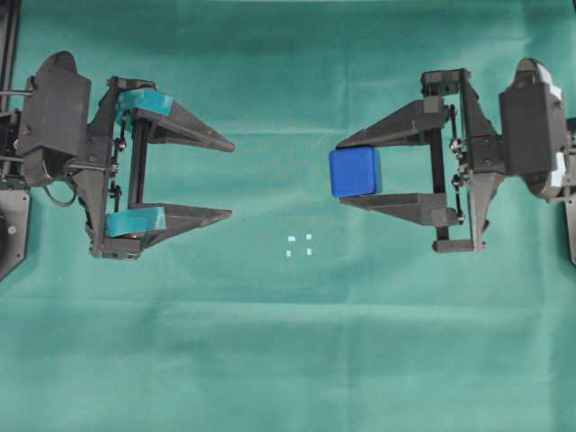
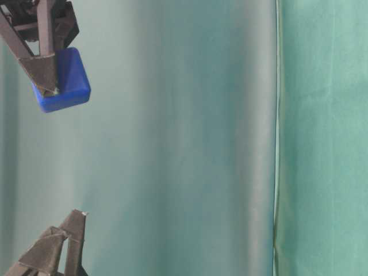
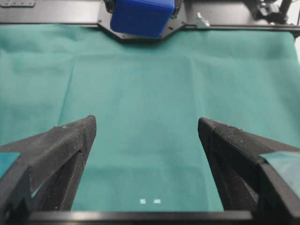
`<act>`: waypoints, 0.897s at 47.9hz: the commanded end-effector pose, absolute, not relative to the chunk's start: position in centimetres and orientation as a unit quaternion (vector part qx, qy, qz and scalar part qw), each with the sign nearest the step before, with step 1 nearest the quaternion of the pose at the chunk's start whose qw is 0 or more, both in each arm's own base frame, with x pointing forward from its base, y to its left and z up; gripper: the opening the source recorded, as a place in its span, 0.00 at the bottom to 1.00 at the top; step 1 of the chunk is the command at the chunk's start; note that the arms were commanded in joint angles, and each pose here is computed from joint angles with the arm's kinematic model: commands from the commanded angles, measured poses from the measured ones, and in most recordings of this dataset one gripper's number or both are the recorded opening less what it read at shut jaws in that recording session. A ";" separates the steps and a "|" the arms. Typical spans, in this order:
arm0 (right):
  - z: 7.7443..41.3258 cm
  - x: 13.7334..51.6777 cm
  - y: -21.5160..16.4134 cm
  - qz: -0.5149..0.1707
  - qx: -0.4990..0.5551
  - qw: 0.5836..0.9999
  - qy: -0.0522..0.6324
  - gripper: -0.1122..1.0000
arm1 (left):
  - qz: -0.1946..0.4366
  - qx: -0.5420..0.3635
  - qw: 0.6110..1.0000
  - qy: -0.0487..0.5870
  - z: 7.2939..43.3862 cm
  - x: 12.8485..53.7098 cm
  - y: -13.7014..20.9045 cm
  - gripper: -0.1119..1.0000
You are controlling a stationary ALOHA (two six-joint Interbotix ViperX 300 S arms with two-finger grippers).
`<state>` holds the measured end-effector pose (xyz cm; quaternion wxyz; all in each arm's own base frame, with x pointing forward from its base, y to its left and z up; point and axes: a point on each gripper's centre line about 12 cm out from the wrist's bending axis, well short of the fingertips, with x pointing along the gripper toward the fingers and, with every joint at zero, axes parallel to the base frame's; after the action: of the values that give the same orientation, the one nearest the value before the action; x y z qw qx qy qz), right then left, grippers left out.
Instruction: Handover the blue block to the right arm after grasping it with the left arm, then place it in the designated position.
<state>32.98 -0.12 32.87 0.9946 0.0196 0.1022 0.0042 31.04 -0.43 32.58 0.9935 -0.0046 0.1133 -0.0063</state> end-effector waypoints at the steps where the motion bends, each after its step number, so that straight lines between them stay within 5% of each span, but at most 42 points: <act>1: 34.5 33.0 0.0 0.006 0.021 0.996 0.082 0.58 | -0.005 -0.005 0.995 0.095 33.9 31.2 -0.3 0.99; 24: 34.3 32.9 0.0 -0.001 0.023 0.995 0.093 0.58 | -0.005 -0.005 0.995 0.095 33.9 31.2 -0.3 0.99; 43: 31.8 32.9 0.1 -0.039 0.033 0.983 0.176 0.58 | -0.005 -0.003 0.995 0.095 33.9 31.2 -0.3 0.99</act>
<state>32.68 -0.09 30.98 0.9837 0.0260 0.1751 -0.0326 31.05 -0.38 32.63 0.9935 -0.0046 0.1133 -0.0055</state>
